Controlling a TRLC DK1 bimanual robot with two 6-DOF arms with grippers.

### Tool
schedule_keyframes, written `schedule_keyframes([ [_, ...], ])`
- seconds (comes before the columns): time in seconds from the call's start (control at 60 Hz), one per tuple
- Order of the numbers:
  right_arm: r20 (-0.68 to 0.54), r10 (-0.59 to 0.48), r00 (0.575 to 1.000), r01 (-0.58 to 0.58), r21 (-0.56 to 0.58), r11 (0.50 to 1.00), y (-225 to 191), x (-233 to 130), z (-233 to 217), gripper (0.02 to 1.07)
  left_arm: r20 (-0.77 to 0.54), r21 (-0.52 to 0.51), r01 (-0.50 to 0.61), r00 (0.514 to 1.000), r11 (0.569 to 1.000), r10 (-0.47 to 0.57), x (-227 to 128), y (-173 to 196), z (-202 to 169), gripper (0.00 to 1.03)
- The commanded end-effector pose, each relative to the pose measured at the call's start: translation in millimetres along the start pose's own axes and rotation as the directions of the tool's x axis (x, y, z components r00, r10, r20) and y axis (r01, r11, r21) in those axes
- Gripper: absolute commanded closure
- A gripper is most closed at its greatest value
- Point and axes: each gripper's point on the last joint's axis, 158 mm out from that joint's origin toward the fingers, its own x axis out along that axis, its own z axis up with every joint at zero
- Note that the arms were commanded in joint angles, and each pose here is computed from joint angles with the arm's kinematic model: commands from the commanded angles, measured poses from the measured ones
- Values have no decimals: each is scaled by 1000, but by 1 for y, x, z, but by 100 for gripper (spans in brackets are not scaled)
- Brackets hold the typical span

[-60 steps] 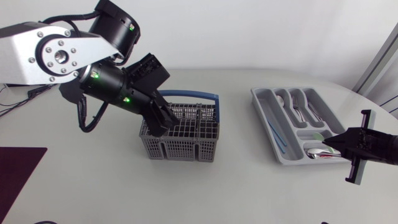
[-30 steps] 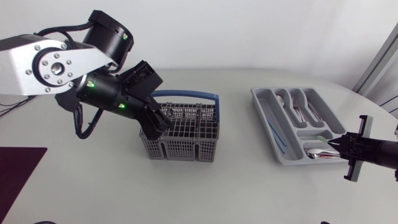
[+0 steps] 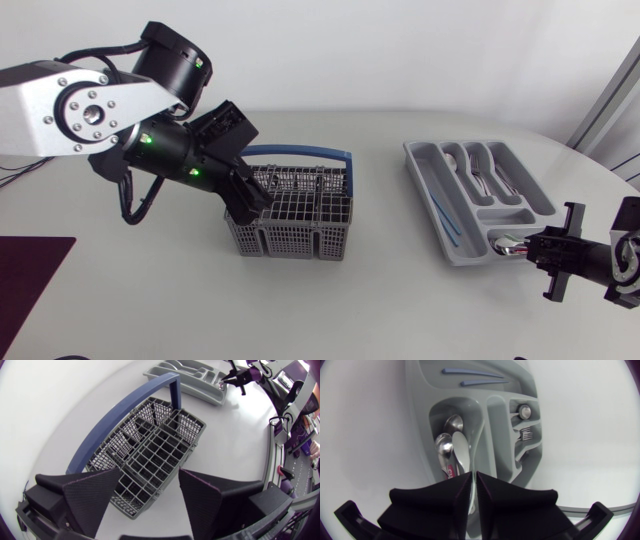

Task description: Unload the cutlery basket into the drawer organizer.

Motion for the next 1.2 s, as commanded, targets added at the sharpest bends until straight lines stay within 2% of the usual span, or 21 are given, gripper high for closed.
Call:
schedule_keyframes([
  [0.0,-3,29,1000,-30,-41,999,16,2,5,67,-2,-25,-12,1000,1000,12,-3,2,-8,4],
  [0.067,-9,24,1000,-25,-49,998,18,2,7,53,-3,-28,-15,1000,999,15,-4,3,-9,4],
  [0.1,-17,20,1000,-20,-54,998,18,2,7,42,-1,-30,-19,1000,999,19,-5,5,-10,4],
  [0.133,-24,8,1000,-9,-55,998,15,2,6,22,-2,-34,-22,1000,999,22,-5,6,-11,4],
  [0.183,-27,-6,1000,5,-49,999,11,0,6,7,-2,-35,-27,1000,999,27,-7,6,-12,4],
  [0.2,-28,-12,1000,11,-48,999,9,-1,6,6,-3,-36,-32,999,999,32,-8,7,-13,4],
  [0.483,-3,-116,993,116,17,993,-31,-27,26,6,6,-60,-67,998,996,68,-19,16,-22,4],
  [0.767,81,-132,988,122,122,985,-37,-32,81,6,2,-78,-142,990,987,142,-31,25,-39,4],
  [1.067,158,-199,967,153,264,952,-51,-50,145,6,-7,-151,-215,976,965,217,-44,43,-65,4],
  [1.183,209,-209,955,128,345,930,-54,-62,165,6,10,-169,-242,969,955,247,-52,47,-72,4],
])
